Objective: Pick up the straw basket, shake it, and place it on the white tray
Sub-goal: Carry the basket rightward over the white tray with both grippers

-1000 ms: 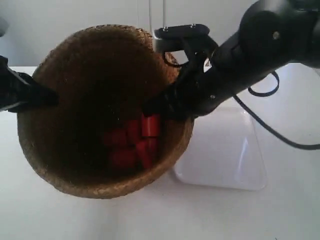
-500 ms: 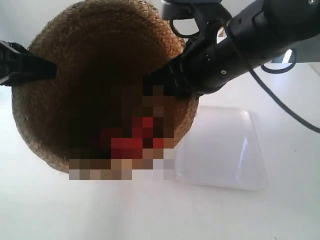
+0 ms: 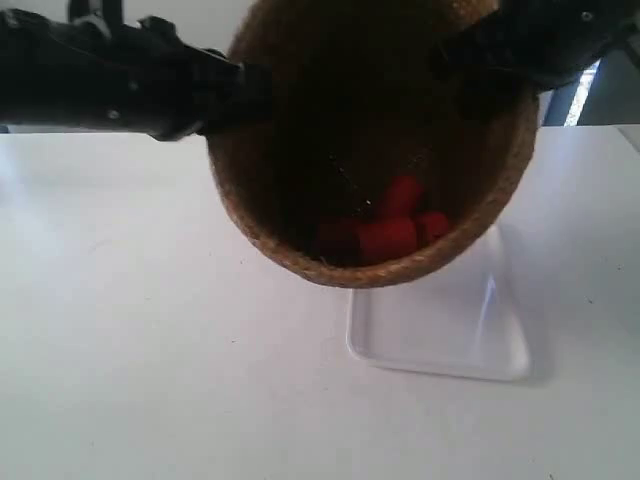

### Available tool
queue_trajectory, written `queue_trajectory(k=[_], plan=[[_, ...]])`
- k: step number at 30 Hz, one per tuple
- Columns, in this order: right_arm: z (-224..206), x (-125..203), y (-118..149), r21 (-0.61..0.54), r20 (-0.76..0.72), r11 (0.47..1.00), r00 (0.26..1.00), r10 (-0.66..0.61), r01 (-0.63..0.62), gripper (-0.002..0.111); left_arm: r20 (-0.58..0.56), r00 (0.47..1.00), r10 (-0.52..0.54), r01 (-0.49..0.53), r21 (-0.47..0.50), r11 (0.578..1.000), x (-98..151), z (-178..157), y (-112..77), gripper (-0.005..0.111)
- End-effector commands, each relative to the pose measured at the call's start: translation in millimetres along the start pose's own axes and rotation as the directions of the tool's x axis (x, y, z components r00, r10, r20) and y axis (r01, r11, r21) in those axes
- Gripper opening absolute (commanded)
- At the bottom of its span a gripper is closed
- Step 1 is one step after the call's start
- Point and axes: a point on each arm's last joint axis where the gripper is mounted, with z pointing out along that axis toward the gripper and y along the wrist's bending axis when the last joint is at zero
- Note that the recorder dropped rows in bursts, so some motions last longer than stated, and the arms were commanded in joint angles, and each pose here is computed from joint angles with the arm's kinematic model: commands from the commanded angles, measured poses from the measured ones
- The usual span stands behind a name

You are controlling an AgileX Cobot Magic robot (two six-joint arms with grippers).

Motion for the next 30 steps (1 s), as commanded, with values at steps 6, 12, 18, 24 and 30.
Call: queue_trajectory(k=[6, 12, 18, 24, 30], plan=[[9.5, 5.4, -30.7, 0.042, -0.14, 0.999, 0.99, 0.025, -0.019, 0.0, -0.053, 0.998, -0.037, 0.042, 0.104, 0.994, -1.5, 24.0, -21.6, 0.0], [17.7, 7.0, -43.6, 0.154, -0.19, 0.987, 0.982, -0.016, 0.046, 0.0, -0.095, 0.991, -0.095, 0.105, 0.109, 0.989, 2.6, 36.4, -19.4, 0.0], [25.6, 7.6, -50.9, 0.207, -0.227, 0.975, 0.973, -0.031, 0.079, 0.0, -0.14, 0.986, -0.088, 0.106, 0.128, 0.986, 12.2, 45.5, -25.1, 0.0], [22.9, 7.6, -50.5, 0.22, -0.209, 0.975, 0.978, 0.02, 0.027, 0.0, -0.125, 0.988, -0.09, 0.106, 0.127, 0.986, 9.5, 46.1, -25.7, 0.0], [22.1, 8.4, -50.2, 0.225, -0.204, 0.974, 0.978, 0.043, 0.004, 0.0, -0.16, 0.985, -0.06, 0.089, 0.177, 0.98, 4.8, 57.8, -29.7, 0.0]])
